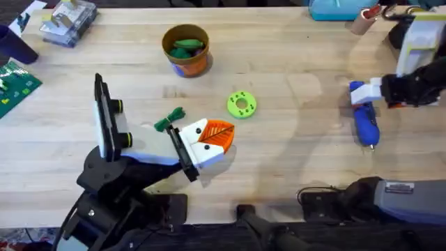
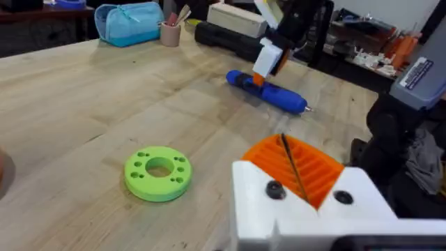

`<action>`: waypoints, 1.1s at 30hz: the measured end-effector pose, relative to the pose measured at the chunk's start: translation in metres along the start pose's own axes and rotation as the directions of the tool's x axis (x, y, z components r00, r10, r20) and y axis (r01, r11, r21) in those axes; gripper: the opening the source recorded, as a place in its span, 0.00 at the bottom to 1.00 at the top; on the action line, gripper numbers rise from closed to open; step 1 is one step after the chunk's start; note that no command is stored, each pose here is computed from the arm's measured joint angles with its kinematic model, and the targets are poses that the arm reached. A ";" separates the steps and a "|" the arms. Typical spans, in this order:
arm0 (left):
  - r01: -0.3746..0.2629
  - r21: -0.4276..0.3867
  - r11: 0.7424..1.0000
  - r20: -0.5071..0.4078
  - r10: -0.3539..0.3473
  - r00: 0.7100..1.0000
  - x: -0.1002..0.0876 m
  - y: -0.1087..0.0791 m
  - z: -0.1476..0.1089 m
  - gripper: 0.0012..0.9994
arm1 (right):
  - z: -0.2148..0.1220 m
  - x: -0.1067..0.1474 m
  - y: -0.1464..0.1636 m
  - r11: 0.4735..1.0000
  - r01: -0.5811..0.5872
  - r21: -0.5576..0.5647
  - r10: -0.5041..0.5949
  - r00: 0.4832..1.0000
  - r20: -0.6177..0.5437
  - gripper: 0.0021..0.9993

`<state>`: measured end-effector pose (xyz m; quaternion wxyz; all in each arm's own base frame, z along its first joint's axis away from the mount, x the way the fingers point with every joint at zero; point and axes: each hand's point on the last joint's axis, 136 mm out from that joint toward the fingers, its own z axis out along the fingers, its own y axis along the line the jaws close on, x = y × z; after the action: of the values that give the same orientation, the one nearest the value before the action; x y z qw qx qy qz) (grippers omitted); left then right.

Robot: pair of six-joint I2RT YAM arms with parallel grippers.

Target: Pick up the gripper from the table and insert it into the empty holder that is missing its gripper. Then pick up a screw, insert it into the mounting hole, and use the screwdriver to tighten it. Finally, clean up the table by picking up the vegetable and placing it into the bucket.

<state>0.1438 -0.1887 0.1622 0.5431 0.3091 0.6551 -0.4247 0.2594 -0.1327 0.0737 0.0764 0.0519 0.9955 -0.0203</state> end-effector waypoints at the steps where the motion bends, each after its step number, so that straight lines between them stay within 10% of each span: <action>1: 0.000 0.000 1.000 0.000 0.000 1.000 0.000 0.000 0.000 0.01 | 0.005 0.001 0.000 1.000 -0.003 -0.006 0.003 1.000 -0.015 0.98; 28: 0.000 0.000 1.000 0.000 0.000 1.000 0.000 0.000 0.000 0.01 | 0.043 -0.010 0.008 0.999 0.019 -0.028 -0.021 0.998 -0.061 0.98; 33: 0.000 0.000 1.000 0.000 0.000 1.000 0.000 0.000 0.000 0.01 | 0.044 -0.012 0.006 1.000 0.016 -0.017 -0.017 0.998 -0.060 0.84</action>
<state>0.1438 -0.1887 0.1622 0.5431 0.3091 0.6551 -0.4247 0.2779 -0.1302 0.0321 0.0466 0.0434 0.9979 -0.0109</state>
